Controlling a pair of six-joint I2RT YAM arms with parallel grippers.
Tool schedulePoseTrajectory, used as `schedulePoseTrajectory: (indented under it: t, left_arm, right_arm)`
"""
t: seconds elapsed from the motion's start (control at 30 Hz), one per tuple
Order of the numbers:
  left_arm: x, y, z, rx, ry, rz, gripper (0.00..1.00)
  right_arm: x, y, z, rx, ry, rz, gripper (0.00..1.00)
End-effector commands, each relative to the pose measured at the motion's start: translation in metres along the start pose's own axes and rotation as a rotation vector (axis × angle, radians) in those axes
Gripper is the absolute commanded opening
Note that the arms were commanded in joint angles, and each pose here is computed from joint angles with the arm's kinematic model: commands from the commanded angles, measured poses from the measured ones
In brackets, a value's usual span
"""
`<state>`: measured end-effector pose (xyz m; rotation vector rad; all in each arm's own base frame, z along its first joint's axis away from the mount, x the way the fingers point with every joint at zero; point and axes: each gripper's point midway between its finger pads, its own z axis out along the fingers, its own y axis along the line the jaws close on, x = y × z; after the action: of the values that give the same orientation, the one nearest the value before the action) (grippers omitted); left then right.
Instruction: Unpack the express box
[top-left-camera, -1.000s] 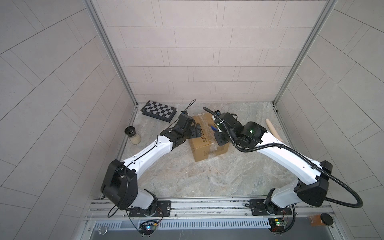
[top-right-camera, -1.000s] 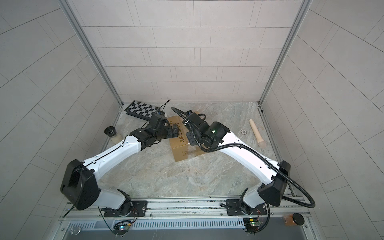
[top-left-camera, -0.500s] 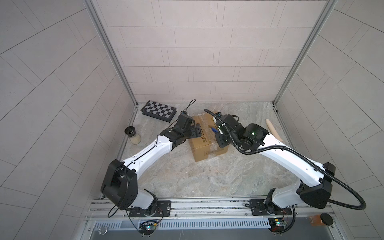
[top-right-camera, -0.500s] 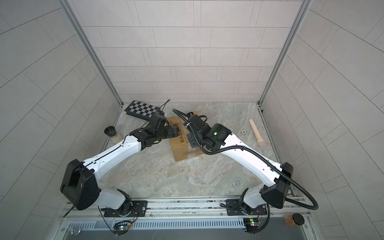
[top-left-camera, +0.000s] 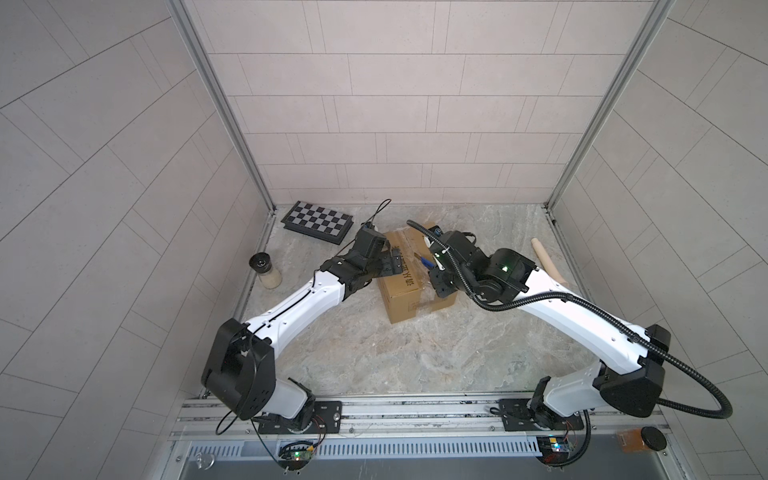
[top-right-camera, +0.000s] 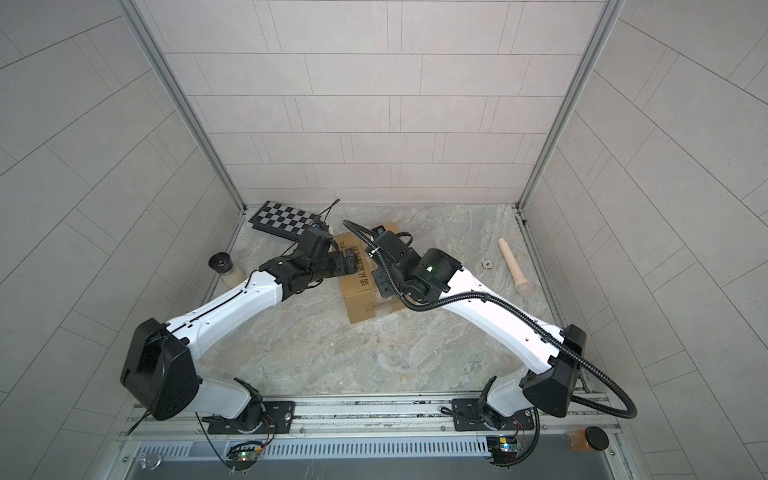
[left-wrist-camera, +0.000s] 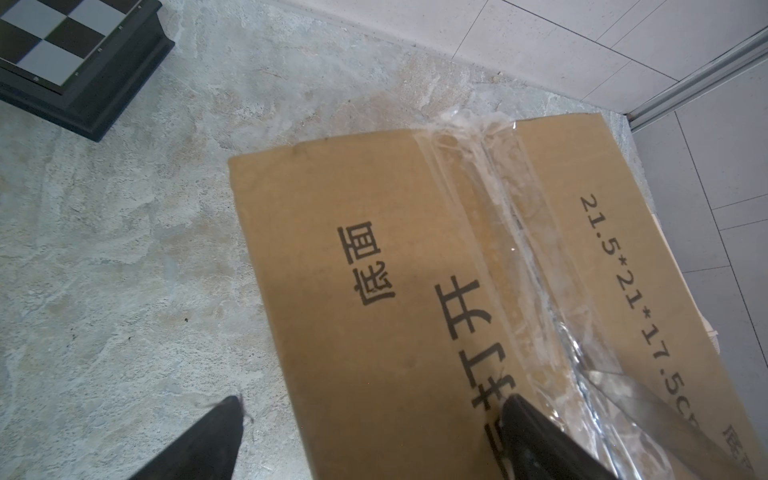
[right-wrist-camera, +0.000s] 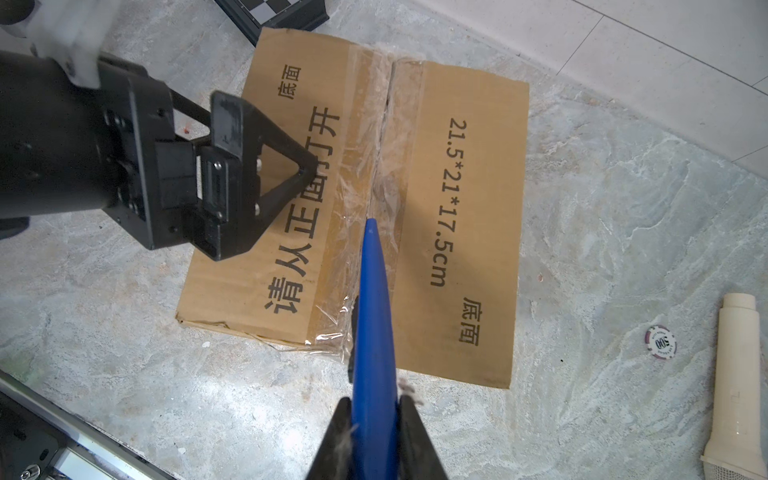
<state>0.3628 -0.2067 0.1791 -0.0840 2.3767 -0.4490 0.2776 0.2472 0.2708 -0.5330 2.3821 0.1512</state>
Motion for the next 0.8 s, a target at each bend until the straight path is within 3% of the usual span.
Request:
schedulePoseTrajectory:
  t: [0.0, 0.5, 0.77]
  left_arm:
    - [0.047, 0.031, 0.014, -0.110, 0.158, 0.038, 1.00]
    - [0.036, 0.018, 0.008, -0.054, 0.130, 0.032, 1.00]
    - [-0.010, -0.008, -0.031, 0.101, -0.007, 0.008, 1.00]
  right_arm:
    - [0.002, 0.000, -0.004, -0.002, -0.007, 0.012, 0.00]
    - [-0.001, 0.013, 0.021, -0.025, 0.011, -0.007, 0.00]
    - [-0.009, 0.014, 0.029, -0.044, 0.015, -0.027, 0.00]
